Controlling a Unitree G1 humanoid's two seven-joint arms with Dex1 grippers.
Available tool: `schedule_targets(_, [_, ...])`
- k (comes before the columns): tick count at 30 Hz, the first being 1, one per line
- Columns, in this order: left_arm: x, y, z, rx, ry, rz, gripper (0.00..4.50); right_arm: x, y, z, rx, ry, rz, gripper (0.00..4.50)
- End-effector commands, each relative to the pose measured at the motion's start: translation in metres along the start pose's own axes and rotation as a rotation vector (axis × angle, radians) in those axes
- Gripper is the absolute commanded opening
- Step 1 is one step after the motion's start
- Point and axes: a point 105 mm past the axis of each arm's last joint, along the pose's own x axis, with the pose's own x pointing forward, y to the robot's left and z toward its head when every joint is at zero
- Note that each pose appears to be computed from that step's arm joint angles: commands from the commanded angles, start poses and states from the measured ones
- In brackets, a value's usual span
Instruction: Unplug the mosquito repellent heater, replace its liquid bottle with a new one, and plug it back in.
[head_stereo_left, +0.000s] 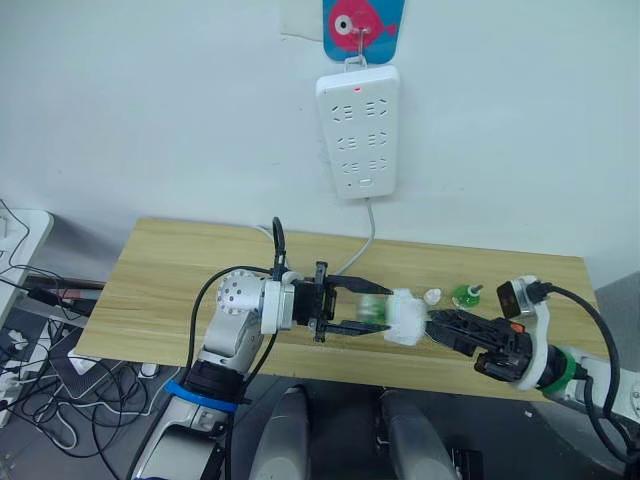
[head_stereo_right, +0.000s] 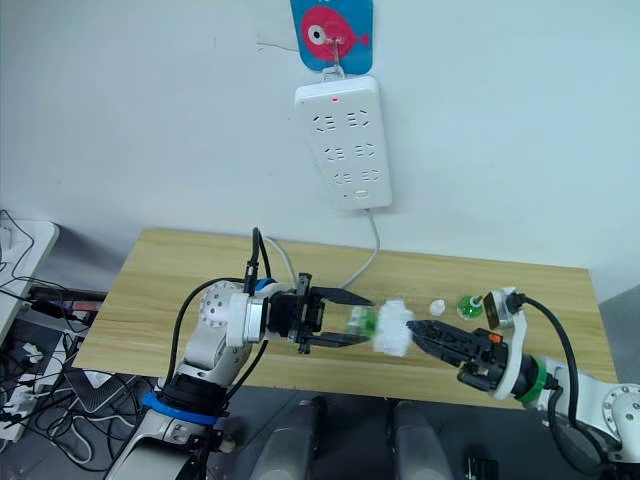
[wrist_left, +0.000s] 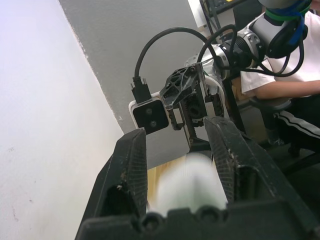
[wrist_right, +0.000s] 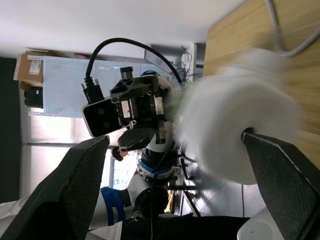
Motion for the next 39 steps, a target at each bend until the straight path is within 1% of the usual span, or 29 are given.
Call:
schedule_targets(1, [0.005, 0.0, 0.009, 0.029, -0.03, -0.011, 2.16, 0.0, 0.004, -0.001, 0.013, -0.003, 0.026, 4.46])
schedule_targets(4, [0.001, -0.001, 0.004, 0.014, -0.007, -0.008, 2.16, 0.0, 0.005, 0.002, 0.008, -0.024, 0.029, 4.46])
schedule_targets(7, [-0.01, 0.002, -0.01, -0.024, 0.056, 0.041, 2.16, 0.001, -0.001, 0.004, 0.007, -0.054, -0.019, 4.46])
schedule_targets(9, [-0.015, 0.002, -0.015, -0.038, 0.081, 0.05, 2.16, -0.001, -0.003, 0.006, 0.004, -0.069, -0.049, 4.46])
schedule_targets(12, [-0.018, 0.0, -0.017, -0.043, 0.093, 0.045, 2.16, -0.004, -0.006, 0.007, 0.007, -0.073, -0.067, 4.46])
schedule_targets(17, [-0.015, 0.002, -0.02, -0.054, 0.102, 0.067, 2.16, -0.005, -0.007, 0.013, -0.005, -0.091, -0.093, 4.46])
schedule_targets(21, [-0.019, 0.005, -0.023, -0.073, 0.128, 0.094, 2.16, -0.006, -0.009, 0.014, -0.009, -0.089, -0.114, 4.46])
schedule_targets(24, [-0.024, 0.008, -0.024, -0.098, 0.149, 0.13, 2.7, -0.007, -0.009, 0.014, -0.01, -0.09, -0.12, 4.5])
schedule_targets(26, [-0.029, 0.009, -0.025, -0.14, 0.176, 0.173, 3.38, -0.006, -0.007, 0.012, -0.024, -0.073, -0.128, 4.5])
schedule_targets(29, [-0.043, 0.013, -0.024, -0.209, 0.233, 0.276, 4.38, -0.002, -0.002, 0.01, -0.067, -0.043, -0.14, 4.5])
schedule_targets(30, [-0.047, 0.013, -0.023, -0.231, 0.25, 0.299, 4.46, -0.001, 0.0, 0.009, -0.082, -0.033, -0.143, 4.5])
schedule_targets(36, [-0.081, 0.013, -0.021, -0.394, 0.37, 0.495, 4.46, 0.007, 0.005, 0.009, -0.166, 0.006, -0.222, 4.5])
schedule_targets(39, [-0.092, 0.01, -0.019, -0.448, 0.415, 0.577, 4.46, 0.012, 0.006, 0.01, -0.21, 0.017, -0.267, 4.5])
